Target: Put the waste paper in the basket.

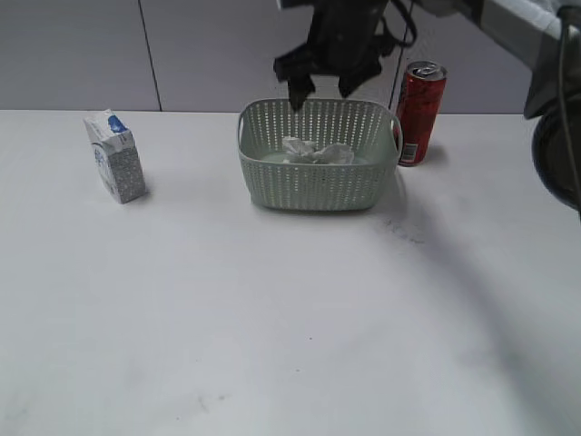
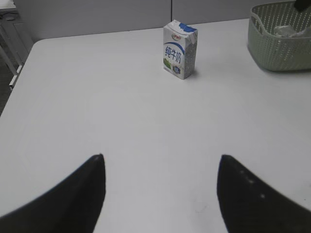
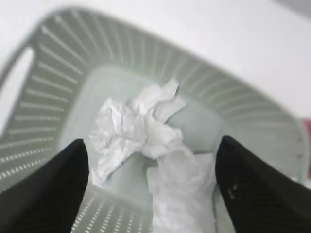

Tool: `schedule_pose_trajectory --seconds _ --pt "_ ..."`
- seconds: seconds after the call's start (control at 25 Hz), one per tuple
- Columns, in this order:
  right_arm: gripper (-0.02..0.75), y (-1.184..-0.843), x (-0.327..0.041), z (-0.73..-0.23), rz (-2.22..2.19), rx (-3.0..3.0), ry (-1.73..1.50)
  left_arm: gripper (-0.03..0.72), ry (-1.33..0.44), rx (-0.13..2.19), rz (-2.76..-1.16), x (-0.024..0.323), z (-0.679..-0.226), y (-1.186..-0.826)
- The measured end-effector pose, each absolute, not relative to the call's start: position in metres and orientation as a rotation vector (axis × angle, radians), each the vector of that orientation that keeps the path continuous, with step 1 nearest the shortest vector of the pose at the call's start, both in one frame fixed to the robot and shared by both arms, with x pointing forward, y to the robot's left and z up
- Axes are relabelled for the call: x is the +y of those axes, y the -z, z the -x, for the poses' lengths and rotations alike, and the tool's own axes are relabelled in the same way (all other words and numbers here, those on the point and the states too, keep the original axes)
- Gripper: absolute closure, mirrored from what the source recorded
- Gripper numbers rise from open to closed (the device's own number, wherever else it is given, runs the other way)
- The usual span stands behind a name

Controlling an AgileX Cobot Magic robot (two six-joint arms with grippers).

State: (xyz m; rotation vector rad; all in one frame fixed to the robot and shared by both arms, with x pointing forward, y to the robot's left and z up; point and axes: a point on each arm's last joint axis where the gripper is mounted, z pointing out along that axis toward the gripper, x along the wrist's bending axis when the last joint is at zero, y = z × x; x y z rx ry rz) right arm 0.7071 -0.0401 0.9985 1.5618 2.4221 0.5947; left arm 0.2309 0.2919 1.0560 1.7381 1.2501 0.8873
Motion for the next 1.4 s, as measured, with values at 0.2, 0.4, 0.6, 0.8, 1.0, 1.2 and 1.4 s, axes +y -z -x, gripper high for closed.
schedule_pose_trajectory --seconds 0.2,0.4,0.6,0.8,1.0,1.2,1.4 --pt "0.136 -1.087 -0.064 -0.711 -1.446 2.184 -0.793 0.146 -0.887 1.250 -1.738 0.292 -0.231 -1.056" --pt "0.145 -1.133 -0.112 -0.715 -1.473 2.022 -0.849 0.146 -0.887 1.250 -1.738 0.292 -0.231 -1.056" --pt "0.144 -1.159 -0.188 -0.722 -1.654 1.909 -0.985 0.146 -0.887 1.250 -1.738 0.292 -0.231 -1.056" --pt "0.146 -1.177 -0.254 -0.710 -1.779 1.810 -0.956 0.146 -0.887 1.250 -1.738 0.292 -0.231 -1.056" --pt "0.146 -1.165 -0.279 -0.683 -1.869 1.871 -0.804 0.146 -0.887 1.250 -1.738 0.292 -0.231 -1.056" --pt "0.146 -1.132 -0.284 -0.638 -1.936 2.015 -0.582 0.146 -0.887 1.250 -1.738 0.292 -0.231 -1.056" --pt "0.146 -1.099 -0.288 -0.577 -1.978 2.061 -0.477 0.146 -0.887 1.250 -1.738 0.292 -0.231 -1.056"
